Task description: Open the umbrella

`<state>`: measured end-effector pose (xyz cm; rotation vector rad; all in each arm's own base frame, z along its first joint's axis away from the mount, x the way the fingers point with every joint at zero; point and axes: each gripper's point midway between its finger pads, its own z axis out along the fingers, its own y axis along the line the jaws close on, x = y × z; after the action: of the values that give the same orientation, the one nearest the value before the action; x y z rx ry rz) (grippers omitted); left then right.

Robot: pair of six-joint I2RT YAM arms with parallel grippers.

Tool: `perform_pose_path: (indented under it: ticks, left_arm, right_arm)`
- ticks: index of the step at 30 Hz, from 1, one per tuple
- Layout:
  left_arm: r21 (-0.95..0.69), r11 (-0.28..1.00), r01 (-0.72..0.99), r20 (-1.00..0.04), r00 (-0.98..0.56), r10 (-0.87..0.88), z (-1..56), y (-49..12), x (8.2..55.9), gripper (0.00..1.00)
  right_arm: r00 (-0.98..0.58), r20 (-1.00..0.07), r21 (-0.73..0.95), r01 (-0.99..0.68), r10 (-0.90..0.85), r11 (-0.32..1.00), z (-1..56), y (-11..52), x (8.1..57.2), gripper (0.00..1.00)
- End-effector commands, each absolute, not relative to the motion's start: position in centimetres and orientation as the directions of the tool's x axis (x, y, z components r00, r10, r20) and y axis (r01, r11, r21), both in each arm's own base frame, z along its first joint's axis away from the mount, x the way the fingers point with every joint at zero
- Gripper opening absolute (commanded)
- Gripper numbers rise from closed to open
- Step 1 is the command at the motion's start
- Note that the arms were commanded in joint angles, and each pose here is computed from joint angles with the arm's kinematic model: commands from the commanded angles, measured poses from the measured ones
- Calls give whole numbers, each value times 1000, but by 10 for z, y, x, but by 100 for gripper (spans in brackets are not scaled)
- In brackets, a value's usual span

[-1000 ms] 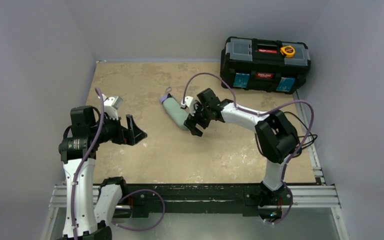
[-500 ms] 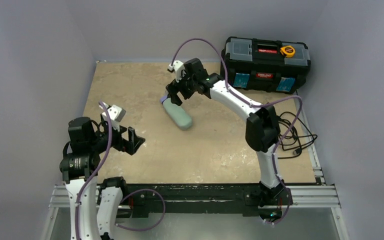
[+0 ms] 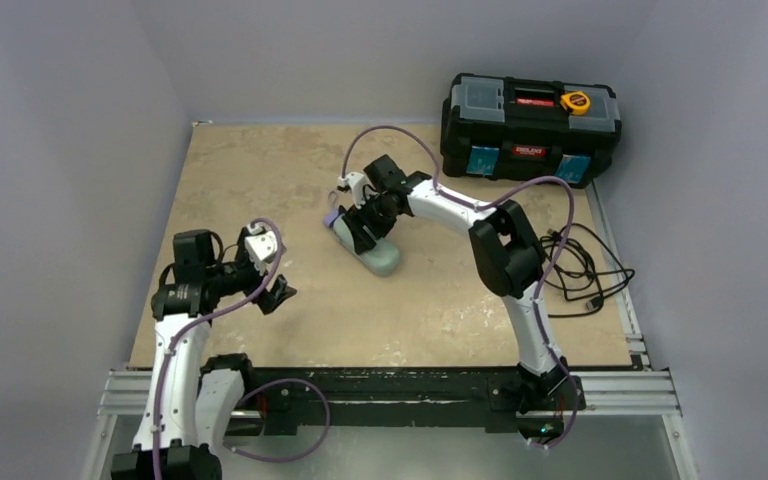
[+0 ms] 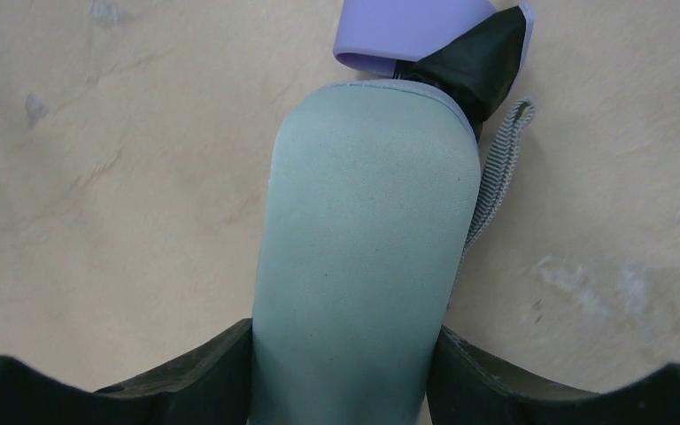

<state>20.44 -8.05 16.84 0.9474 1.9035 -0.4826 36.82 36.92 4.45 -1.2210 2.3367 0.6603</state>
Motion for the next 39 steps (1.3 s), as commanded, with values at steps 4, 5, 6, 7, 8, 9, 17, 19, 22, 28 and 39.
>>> perform_pose_path:
  ticks: [4, 5, 6, 7, 8, 9, 17, 19, 22, 28, 39]
  left_arm:
    - [250, 523, 815, -861, -60, 505, 148, -111, 238, 81]
    - [220, 536, 815, -871, -83, 485, 148, -117, 238, 78]
    - [183, 538, 823, -878, -109, 466, 146, -126, 236, 76]
    - [159, 536, 829, -878, -130, 461, 142, -133, 235, 73]
    - [154, 525, 837, -871, -136, 473, 138, -140, 233, 69]
    - [164, 512, 843, -859, -133, 494, 132, -147, 232, 66]
    - [199, 534, 821, -813, -166, 558, 117, -191, 250, 50]
    - [141, 559, 817, -836, -204, 509, 134, -205, 258, 47]
    - [-3, 535, 845, -832, -298, 467, 138, -232, 253, 47]
    - [-52, 499, 865, -847, -303, 437, 119, -269, 248, 49]
    - [24, 529, 848, -884, -229, 407, 101, -293, 290, 43]
  right_arm:
    - [-693, -413, 447, -720, -591, 531, 43, 320, 309, 52]
    - [-724, -384, 469, -688, -574, 554, 37, 313, 306, 51]
    - [-744, -361, 479, -665, -562, 573, 32, 306, 303, 50]
    - [-753, -351, 479, -655, -556, 585, 28, 300, 301, 50]
    - [-759, -346, 472, -649, -552, 597, 25, 295, 299, 49]
    - [-769, -339, 464, -638, -542, 615, 21, 290, 299, 49]
    - [-848, -256, 520, -526, -465, 673, 6, 256, 276, 47]
    - [-857, -244, 541, -508, -453, 670, 4, 252, 273, 46]
    - [-863, -229, 557, -495, -449, 667, 1, 248, 271, 46]
    - [-876, -211, 550, -473, -433, 689, -3, 226, 275, 44]
    - [-843, -235, 504, -531, -484, 681, -2, 210, 270, 43]
